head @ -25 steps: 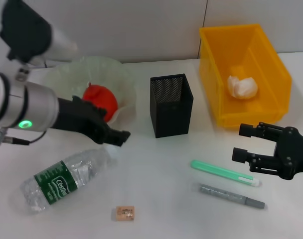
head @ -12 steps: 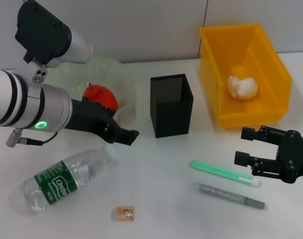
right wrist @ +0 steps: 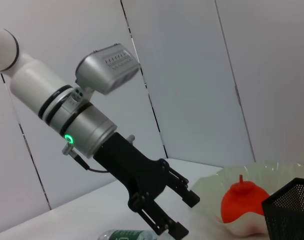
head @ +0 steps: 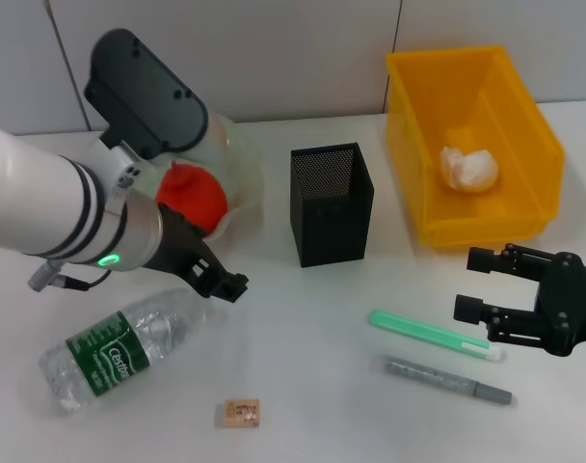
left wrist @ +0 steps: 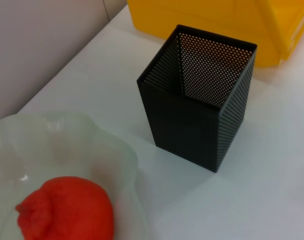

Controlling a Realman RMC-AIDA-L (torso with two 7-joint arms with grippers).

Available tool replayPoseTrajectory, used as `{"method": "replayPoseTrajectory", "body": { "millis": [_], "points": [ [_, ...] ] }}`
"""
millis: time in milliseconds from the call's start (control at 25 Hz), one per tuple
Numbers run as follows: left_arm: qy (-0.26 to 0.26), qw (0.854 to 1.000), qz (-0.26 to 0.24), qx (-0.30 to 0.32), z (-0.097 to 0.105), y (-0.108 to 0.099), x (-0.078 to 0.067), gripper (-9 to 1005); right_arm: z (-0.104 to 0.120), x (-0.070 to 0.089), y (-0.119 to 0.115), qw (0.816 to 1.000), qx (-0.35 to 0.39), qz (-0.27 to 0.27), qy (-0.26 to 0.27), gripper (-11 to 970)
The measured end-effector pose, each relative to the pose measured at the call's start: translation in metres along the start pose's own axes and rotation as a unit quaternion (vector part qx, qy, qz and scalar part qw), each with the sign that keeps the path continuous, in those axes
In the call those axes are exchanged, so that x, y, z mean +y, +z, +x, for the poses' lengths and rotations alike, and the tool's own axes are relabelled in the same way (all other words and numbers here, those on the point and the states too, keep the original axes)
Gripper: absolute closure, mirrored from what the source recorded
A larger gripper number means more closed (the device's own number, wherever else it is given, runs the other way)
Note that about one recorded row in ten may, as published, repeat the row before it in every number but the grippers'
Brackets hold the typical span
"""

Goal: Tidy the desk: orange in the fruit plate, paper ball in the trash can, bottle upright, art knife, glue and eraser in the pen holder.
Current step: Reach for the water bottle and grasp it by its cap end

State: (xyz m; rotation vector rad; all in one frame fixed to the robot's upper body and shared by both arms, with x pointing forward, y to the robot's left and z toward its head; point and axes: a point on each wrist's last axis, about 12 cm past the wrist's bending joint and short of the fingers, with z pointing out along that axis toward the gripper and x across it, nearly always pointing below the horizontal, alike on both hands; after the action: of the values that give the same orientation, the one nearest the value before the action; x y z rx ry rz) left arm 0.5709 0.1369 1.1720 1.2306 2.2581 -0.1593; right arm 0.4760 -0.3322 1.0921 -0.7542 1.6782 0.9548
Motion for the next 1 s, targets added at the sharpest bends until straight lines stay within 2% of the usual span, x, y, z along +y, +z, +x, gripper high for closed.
{"method": "replayPoseTrajectory", "body": {
  "millis": [200, 440, 480, 800, 1000],
  "points": [
    [0.013, 1.000, -0.002, 0.012, -0.003, 0.005, -0.007, 197, -0.001, 0.000, 0.000, 1.000, 0.000, -0.001, -0.001, 197],
    [0.011, 1.000, 0.001, 0.019, -0.002, 0.008, -0.006, 197, 0.000, 0.000, 0.000, 1.000, 0.001, -0.001, 0.000, 198],
    [0.004, 0.999, 0.005, 0.037, 0.003, 0.016, -0.004, 197, 0.000, 0.000, 0.000, 1.000, 0.000, -0.001, 0.000, 198],
    [0.004, 0.999, 0.006, 0.036, 0.001, 0.017, -0.001, 197, 0.002, 0.001, 0.001, 1.000, 0.006, -0.005, 0.002, 198],
    [-0.004, 0.999, 0.008, 0.049, 0.000, 0.024, 0.003, 198, 0.002, 0.001, 0.001, 1.000, 0.007, -0.002, -0.001, 198]
  ]
}}
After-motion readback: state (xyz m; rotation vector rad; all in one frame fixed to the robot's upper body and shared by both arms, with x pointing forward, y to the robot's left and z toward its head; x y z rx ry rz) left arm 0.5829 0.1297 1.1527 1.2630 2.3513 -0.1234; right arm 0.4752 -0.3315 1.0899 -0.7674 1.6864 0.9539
